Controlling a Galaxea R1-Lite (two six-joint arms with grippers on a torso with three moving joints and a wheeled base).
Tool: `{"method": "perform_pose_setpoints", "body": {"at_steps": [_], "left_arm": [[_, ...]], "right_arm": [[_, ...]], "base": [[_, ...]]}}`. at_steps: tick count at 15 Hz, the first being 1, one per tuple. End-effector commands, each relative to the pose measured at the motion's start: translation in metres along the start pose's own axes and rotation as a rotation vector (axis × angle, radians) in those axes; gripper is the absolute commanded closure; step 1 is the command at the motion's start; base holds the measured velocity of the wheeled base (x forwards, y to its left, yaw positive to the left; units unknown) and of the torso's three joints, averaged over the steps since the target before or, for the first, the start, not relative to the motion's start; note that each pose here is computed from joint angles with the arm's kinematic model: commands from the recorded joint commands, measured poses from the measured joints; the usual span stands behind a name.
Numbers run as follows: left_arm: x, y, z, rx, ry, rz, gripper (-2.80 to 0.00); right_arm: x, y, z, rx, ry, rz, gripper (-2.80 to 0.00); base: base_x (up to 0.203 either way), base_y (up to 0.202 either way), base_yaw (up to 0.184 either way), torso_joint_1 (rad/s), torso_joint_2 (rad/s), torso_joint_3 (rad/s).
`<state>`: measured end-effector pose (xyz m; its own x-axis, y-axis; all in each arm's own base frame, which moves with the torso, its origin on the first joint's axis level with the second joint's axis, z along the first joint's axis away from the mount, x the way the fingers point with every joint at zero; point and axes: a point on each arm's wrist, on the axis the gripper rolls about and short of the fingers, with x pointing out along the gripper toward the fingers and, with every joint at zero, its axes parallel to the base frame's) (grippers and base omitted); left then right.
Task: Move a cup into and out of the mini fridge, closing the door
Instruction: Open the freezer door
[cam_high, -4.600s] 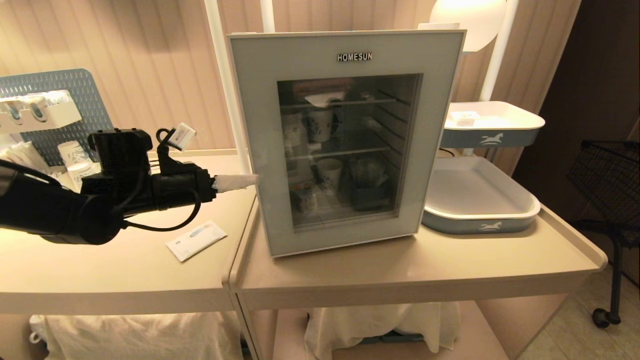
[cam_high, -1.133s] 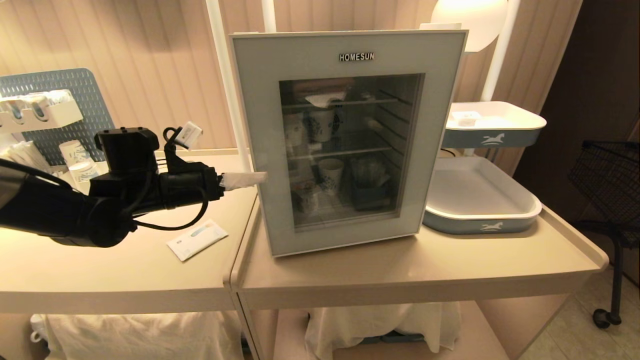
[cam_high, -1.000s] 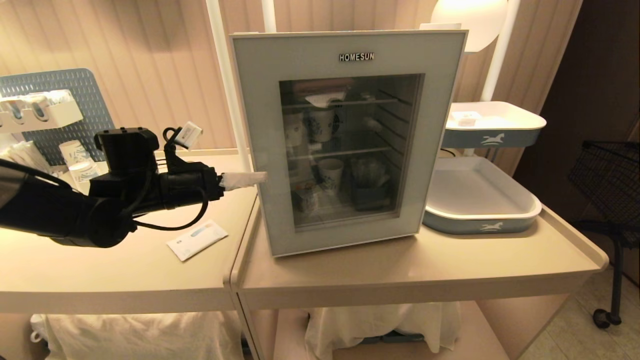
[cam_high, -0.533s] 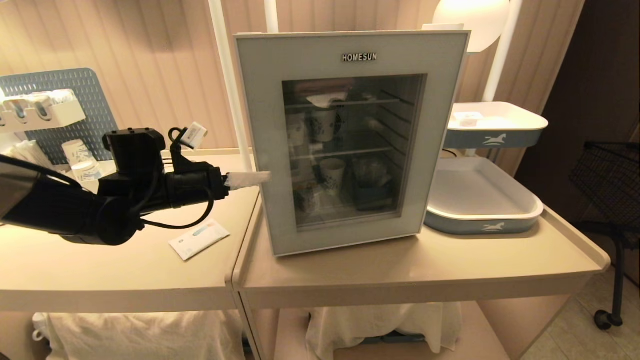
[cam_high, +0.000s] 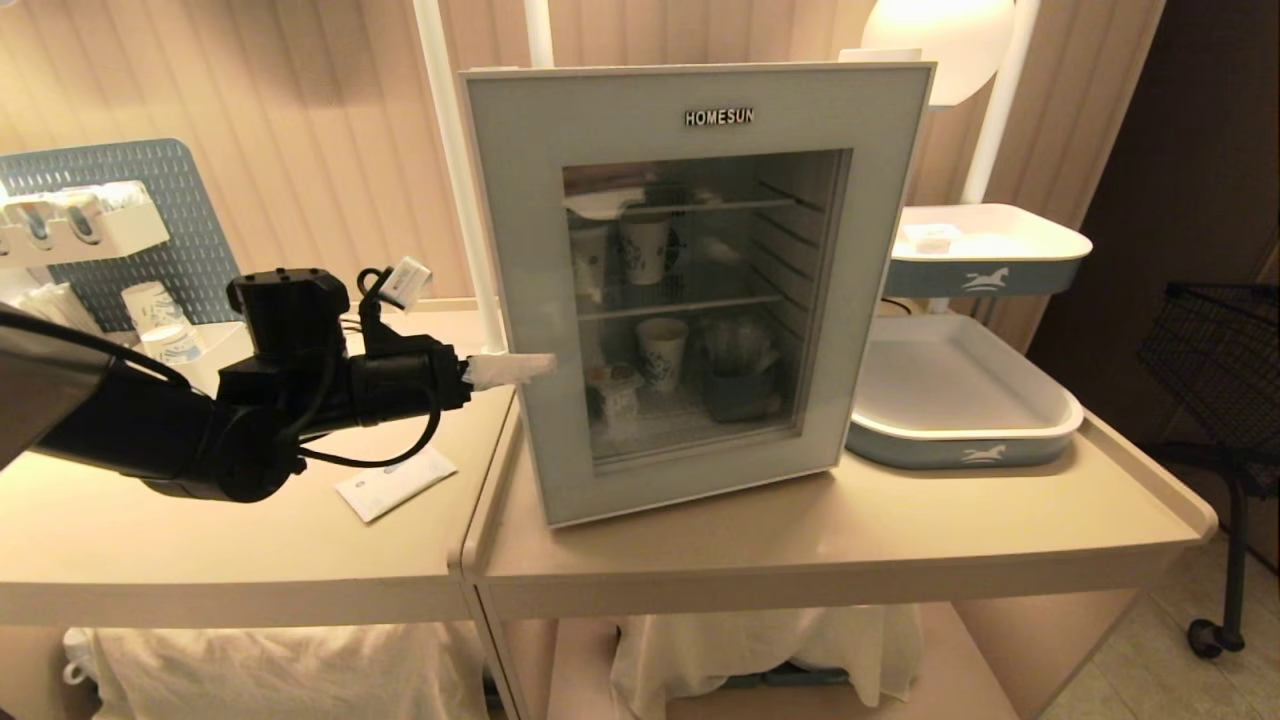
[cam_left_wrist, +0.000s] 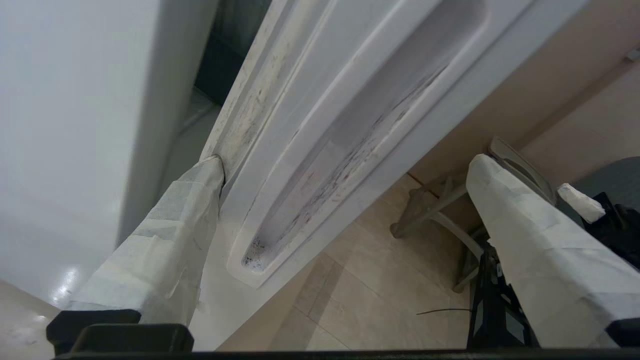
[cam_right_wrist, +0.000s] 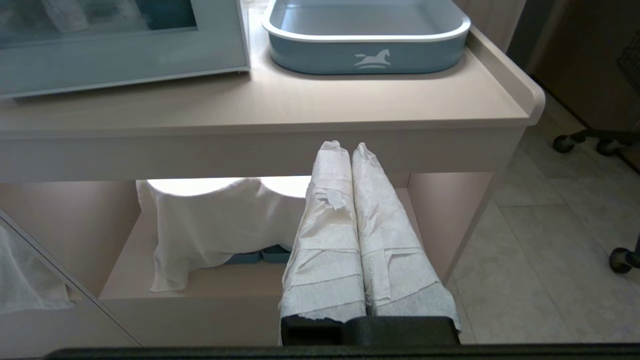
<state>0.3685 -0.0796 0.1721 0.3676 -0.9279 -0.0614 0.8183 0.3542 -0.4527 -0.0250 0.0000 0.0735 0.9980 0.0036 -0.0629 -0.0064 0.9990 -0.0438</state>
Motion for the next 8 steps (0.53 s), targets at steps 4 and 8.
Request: {"method": "perform_pose_setpoints", "body": {"at_steps": [4, 8], "left_arm": [[-0.004, -0.008, -0.007, -0.006, 0.007, -0.007, -2.8], [-0.016, -0.024, -0.017, 0.02, -0.008, -0.01, -2.8]], "right_arm": [[0.0, 0.0, 0.0, 0.0, 0.002, 0.0, 0.0], [0.0, 0.0, 0.0, 0.0, 0.003, 0.0, 0.0]], "base": [[0.0, 0.0, 0.0, 0.0, 0.0, 0.0], [0.0, 0.0, 0.0, 0.0, 0.0, 0.0]]}}
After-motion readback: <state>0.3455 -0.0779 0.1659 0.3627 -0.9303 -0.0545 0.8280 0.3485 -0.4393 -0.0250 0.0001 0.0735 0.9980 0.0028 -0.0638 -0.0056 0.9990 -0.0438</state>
